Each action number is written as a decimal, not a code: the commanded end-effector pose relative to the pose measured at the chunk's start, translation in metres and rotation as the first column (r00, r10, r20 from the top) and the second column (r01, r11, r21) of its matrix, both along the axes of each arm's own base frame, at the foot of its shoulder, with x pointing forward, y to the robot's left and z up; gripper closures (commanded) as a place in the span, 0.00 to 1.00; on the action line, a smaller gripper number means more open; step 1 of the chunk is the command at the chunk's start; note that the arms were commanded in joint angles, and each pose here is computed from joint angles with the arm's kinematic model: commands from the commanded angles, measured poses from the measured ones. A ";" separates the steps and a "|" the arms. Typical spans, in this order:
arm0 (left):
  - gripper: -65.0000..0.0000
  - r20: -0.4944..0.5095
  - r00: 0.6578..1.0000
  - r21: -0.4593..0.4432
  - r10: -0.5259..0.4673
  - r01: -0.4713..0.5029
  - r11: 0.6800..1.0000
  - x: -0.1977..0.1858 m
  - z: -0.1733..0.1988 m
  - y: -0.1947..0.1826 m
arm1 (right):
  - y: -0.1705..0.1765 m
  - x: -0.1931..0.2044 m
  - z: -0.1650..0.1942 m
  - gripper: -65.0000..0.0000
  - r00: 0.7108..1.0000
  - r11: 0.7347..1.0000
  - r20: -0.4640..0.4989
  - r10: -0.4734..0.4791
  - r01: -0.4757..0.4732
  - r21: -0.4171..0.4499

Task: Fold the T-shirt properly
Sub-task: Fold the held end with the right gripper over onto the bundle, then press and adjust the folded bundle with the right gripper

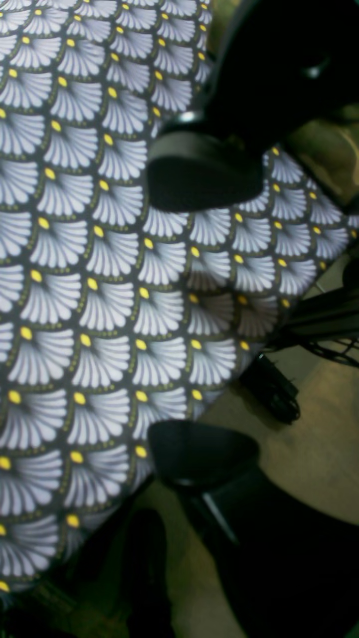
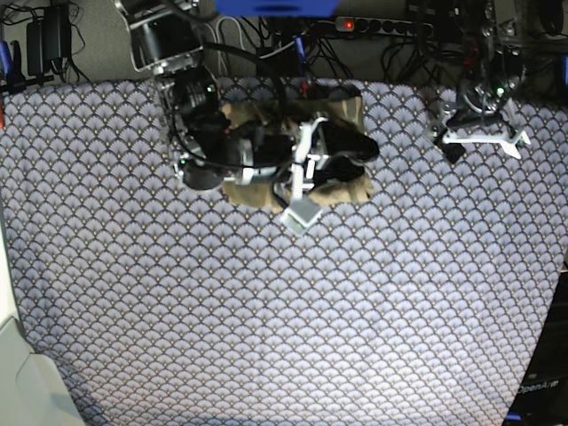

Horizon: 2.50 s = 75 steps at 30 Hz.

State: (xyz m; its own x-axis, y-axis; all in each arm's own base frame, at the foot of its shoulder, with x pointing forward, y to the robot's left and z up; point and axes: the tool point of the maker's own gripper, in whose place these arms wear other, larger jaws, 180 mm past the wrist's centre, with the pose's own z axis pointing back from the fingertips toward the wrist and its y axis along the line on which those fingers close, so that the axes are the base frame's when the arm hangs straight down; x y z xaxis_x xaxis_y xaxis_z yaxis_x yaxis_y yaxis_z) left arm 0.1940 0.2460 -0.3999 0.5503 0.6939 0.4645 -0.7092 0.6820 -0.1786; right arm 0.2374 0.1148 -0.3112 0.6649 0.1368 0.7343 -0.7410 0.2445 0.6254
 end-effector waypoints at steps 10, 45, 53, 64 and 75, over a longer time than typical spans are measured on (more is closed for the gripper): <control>0.00 0.009 1.000 0.029 -0.001 0.000 1.000 -0.003 0.004 0.007 | -0.017 0.019 0.043 0.55 0.985 0.999 0.167 -0.036 0.032 0.031; 0.60 -0.081 0.993 0.079 -0.082 0.089 0.993 -0.034 0.000 0.013 | -0.052 -0.015 -0.043 0.87 0.972 0.976 -0.090 -0.219 0.216 -0.039; 0.60 -0.077 0.993 0.078 -0.086 0.092 0.993 -0.033 0.000 0.011 | -0.022 -0.042 -0.032 0.87 0.999 0.996 0.016 0.029 -0.028 -0.086; 0.60 -0.100 0.992 0.080 -0.083 0.091 0.993 -0.043 -0.003 0.013 | -0.020 -0.006 0.004 0.87 0.979 0.993 0.191 0.077 -0.057 -0.106; 0.60 -0.120 0.989 0.074 -0.084 0.093 0.993 -0.052 -0.007 0.011 | 0.016 0.035 -0.003 0.87 0.979 0.988 0.161 0.122 -0.105 -0.112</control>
